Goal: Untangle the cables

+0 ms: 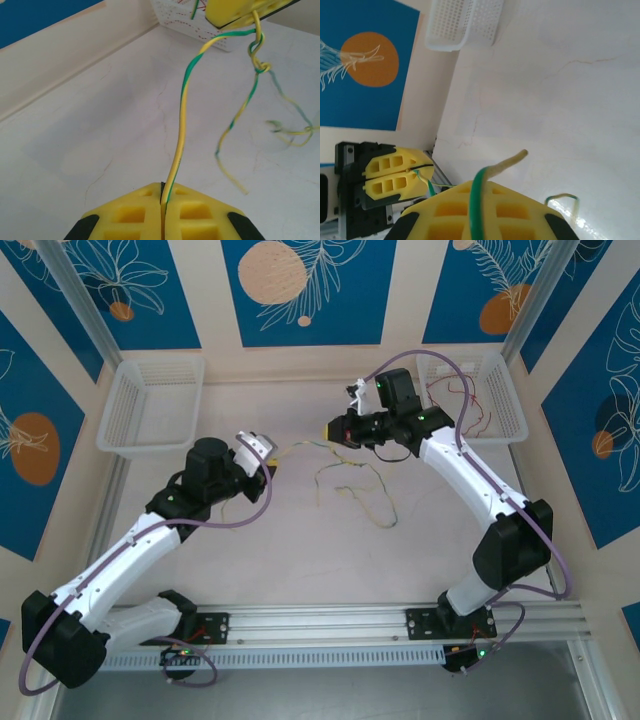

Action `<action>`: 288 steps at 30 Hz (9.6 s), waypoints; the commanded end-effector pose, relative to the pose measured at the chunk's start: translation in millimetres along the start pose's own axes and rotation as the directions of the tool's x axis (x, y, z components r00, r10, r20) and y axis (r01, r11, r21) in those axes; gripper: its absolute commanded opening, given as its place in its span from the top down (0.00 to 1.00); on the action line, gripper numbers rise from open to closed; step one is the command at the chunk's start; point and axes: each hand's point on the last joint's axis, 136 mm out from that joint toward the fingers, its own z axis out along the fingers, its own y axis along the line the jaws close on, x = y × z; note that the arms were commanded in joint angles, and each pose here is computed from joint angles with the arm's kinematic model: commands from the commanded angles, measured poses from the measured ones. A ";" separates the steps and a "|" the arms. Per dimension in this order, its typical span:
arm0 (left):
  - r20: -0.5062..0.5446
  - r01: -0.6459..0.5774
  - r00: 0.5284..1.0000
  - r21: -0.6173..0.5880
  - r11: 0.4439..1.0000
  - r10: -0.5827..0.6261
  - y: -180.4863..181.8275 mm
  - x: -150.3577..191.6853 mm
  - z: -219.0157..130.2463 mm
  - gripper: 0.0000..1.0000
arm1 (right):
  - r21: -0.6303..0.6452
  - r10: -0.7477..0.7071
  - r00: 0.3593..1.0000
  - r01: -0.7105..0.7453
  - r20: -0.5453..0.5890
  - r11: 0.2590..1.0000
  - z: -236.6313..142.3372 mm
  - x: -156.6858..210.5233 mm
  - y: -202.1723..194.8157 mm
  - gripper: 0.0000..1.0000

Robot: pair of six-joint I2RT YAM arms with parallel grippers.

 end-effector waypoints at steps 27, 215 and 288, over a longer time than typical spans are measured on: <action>-0.009 0.202 0.962 -0.652 0.730 -0.274 129.2 66.5 -72.1 1.00 | 0.247 0.145 0.797 -0.347 0.587 0.905 -183.9 -22.4 -130.6 1.00; -0.116 -0.147 0.980 0.107 0.983 0.159 -22.2 -27.2 60.0 1.00 | 0.166 -0.590 0.735 0.570 0.335 0.805 -60.1 44.9 34.2 1.00; -0.026 -0.171 0.983 0.245 0.954 0.183 -52.4 -30.4 36.2 1.00 | -0.200 -0.301 0.936 0.264 -0.182 0.943 13.7 13.7 77.8 0.25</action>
